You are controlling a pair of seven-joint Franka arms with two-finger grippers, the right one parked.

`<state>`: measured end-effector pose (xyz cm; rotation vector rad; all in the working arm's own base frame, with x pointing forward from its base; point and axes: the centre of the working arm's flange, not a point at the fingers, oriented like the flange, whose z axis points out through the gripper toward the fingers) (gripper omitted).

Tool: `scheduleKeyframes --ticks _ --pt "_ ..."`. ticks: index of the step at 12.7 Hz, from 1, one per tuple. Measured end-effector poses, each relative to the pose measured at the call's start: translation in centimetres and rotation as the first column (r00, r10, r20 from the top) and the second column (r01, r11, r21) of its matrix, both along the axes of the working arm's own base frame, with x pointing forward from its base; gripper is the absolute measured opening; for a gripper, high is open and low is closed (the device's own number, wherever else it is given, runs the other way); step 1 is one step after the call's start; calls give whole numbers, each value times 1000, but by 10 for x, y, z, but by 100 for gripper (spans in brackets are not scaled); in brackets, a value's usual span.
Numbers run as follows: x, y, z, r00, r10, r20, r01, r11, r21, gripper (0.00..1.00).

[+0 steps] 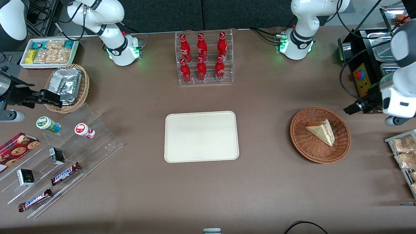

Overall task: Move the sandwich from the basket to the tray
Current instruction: 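Move the left gripper over the wrapped sandwich in the wicker basket, then lower the left gripper and close it on the wrapped sandwich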

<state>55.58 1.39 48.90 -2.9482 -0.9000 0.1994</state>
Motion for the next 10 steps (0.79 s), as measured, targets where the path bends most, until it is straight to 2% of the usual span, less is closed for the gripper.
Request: scheduleKeyframes --ticks 3,6,7,10 --pt "-4 0 -50 991 124 52 -125 992 12 100" --pt "-17 0 -101 978 185 93 -186 982 9 100" --pt "-22 0 -115 974 200 102 -202 979 8 100" --pt "-29 2 -146 965 243 97 -245 969 10 100"
